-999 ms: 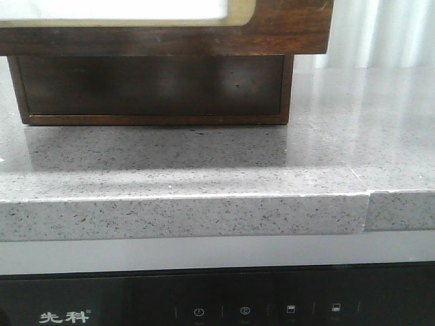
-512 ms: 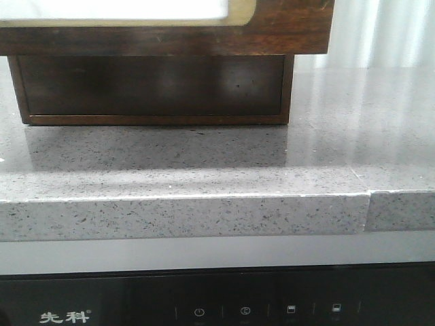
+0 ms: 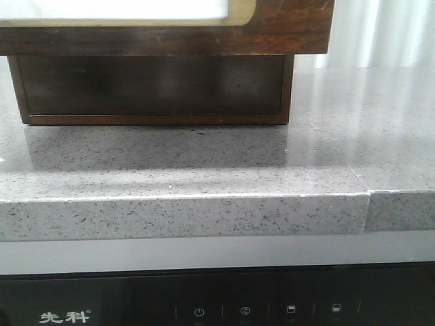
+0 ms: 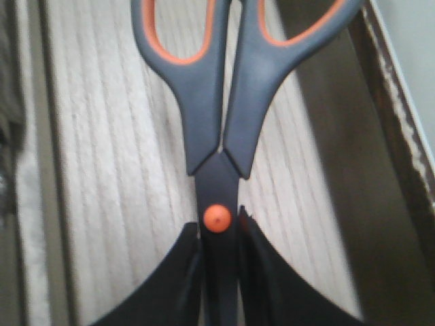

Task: Put scissors in drawer with both arms
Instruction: 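Lower the scissors into the drawer and open the right gripper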

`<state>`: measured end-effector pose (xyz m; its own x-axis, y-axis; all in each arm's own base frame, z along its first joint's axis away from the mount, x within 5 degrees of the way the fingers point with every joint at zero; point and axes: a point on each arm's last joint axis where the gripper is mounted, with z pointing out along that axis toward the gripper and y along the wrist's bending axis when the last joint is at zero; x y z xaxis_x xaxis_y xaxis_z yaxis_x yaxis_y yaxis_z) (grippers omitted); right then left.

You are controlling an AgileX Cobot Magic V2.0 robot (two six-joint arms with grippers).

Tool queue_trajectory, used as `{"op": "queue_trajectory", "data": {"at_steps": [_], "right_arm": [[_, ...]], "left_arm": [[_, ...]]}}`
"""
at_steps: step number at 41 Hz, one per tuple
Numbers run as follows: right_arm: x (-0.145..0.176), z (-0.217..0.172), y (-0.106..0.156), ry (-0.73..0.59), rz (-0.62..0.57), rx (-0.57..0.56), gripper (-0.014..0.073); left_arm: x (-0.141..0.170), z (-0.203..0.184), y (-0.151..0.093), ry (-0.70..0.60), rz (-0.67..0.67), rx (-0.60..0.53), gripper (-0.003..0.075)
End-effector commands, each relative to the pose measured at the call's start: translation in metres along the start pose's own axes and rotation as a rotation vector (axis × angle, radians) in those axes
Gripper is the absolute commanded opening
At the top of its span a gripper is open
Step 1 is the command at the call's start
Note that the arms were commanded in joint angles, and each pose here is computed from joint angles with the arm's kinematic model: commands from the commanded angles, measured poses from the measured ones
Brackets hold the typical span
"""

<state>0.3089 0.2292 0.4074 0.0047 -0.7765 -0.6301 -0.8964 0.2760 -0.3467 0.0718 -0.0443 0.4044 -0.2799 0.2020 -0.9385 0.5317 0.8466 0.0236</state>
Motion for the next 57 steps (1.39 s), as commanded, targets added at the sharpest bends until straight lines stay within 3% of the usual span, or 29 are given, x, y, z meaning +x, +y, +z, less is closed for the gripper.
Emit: {"op": "queue_trajectory", "data": {"at_steps": [1,11,21,30,38,44,52,57], "right_arm": [[-0.011,-0.023,-0.008,-0.055,-0.044,0.114,0.0044],[-0.003,-0.007,-0.013,0.014,-0.072,0.123,0.0064],[-0.003,-0.006,-0.014,0.013,-0.073,0.128,0.0273],[-0.003,-0.009,-0.014,0.011,-0.066,0.132,0.0272],[-0.008,-0.034,-0.011,-0.022,-0.033,0.160,0.0272],[-0.013,-0.069,-0.005,-0.083,0.098,0.202,0.0272],[-0.012,-0.118,0.003,-0.158,0.460,0.249,0.0271],[-0.008,-0.142,0.009,-0.195,0.548,0.279,0.0271]], "left_arm": [[-0.015,-0.005,0.000,-0.108,-0.010,0.006,0.0437],[-0.015,-0.005,0.000,-0.108,-0.010,0.006,0.0437],[-0.015,-0.005,0.000,-0.108,-0.010,0.006,0.0437],[-0.015,-0.005,0.000,-0.108,-0.010,0.006,0.0437],[-0.015,-0.005,0.000,-0.108,-0.010,0.006,0.0437],[-0.015,-0.005,0.000,-0.108,-0.010,0.006,0.0437],[-0.015,-0.005,0.000,-0.108,-0.010,0.006,0.0437],[-0.015,-0.005,0.000,-0.108,-0.010,0.006,0.0437]]}}
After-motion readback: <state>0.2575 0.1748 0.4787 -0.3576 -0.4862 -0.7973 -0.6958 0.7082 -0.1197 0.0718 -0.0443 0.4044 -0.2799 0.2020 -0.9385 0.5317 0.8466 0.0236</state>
